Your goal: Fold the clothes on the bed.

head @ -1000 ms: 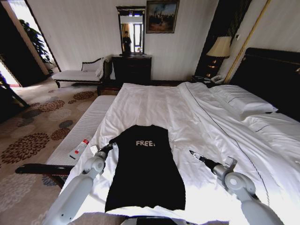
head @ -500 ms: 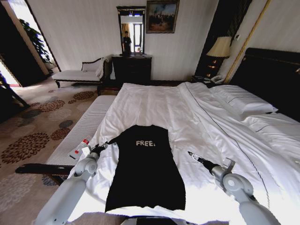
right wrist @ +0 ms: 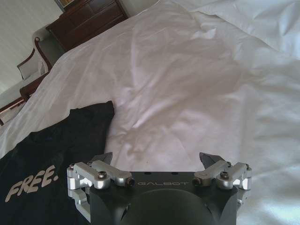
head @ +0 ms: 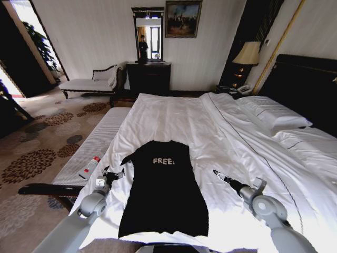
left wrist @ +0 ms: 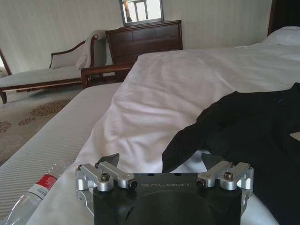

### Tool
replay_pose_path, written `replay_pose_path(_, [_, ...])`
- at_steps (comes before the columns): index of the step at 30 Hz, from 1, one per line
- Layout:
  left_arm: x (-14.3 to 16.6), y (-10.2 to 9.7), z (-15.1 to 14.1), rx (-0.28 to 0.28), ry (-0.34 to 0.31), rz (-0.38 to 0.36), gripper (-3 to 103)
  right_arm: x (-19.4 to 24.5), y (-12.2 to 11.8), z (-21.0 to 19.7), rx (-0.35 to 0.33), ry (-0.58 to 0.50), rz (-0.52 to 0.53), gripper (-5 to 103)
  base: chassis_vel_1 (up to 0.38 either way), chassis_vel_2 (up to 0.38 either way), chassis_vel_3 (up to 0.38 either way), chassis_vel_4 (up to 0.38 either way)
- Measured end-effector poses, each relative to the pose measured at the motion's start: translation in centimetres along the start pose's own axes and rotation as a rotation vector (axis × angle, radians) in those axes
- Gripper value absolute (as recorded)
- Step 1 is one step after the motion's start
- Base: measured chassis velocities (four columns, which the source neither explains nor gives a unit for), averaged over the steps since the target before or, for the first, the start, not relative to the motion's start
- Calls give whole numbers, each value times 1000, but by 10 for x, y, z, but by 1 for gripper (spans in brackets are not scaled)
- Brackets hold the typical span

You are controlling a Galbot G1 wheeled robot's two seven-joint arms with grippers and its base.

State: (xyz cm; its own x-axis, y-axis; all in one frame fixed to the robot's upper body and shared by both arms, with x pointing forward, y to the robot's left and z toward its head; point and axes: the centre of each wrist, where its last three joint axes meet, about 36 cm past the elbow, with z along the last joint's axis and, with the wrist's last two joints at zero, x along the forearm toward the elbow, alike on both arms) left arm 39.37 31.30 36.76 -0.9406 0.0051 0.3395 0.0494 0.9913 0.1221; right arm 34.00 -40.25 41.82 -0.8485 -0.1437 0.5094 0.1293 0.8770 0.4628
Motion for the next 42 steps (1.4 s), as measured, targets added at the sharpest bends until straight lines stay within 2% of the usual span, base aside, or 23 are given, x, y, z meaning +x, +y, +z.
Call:
replay_pose_path(3, [-15,-5,0,36,7,-5,95,3,-1,-3,5,-5,3,100,0,0,0,0])
replay_pose_path(5, [-18,-6,0,41,10,-6,95,3,-2,-4,6,-6,5,100,0,0,0,0])
replay_pose_path(7, [-27,-15,2,49,24,2,85,5,-3,-7,6,-11,8,100,0,0,0,0])
replay_pose_path(10, [-32,-21,4,50,33,9,80,6,-4,-9,4,-14,9,100,0,0,0,0])
replay_pose_path(11, [-35,-25,5,51,37,15,70,6,-5,-10,3,-16,8,100,0,0,0,0])
replay_pose_path(14, [-40,-31,4,60,46,20,64,7,-5,-12,-1,-18,8,100,0,0,0,0])
replay_pose_path(17, [-43,-34,2,68,57,26,47,7,-6,-13,-9,-19,8,100,0,0,0,0])
replay_pose_path(20, [-45,-34,3,69,64,27,42,7,-6,-14,-12,-20,8,100,0,0,0,0])
replay_pose_path(24, [-49,-32,3,77,72,24,21,6,-8,-14,-16,-20,12,100,0,0,0,0])
replay_pose_path(26, [-50,-32,2,77,72,24,21,6,-8,-14,-16,-20,12,100,0,0,0,0])
replay_pose_path(29, [-53,-30,-3,94,75,22,4,6,-9,-14,-18,-21,16,100,0,0,0,0])
replay_pose_path(31, [-54,-29,-4,95,74,21,4,6,-10,-14,-18,-21,16,100,0,0,0,0])
replay_pose_path(32, [-55,-27,-6,98,75,20,0,7,-10,-14,-18,-22,17,100,0,0,0,0])
replay_pose_path(38, [-56,-23,-10,122,87,14,0,7,-11,-15,-19,-23,19,100,0,0,0,0])
replay_pose_path(42, [-51,-17,-28,180,97,5,0,7,-11,-15,-19,-24,19,100,0,0,0,0])
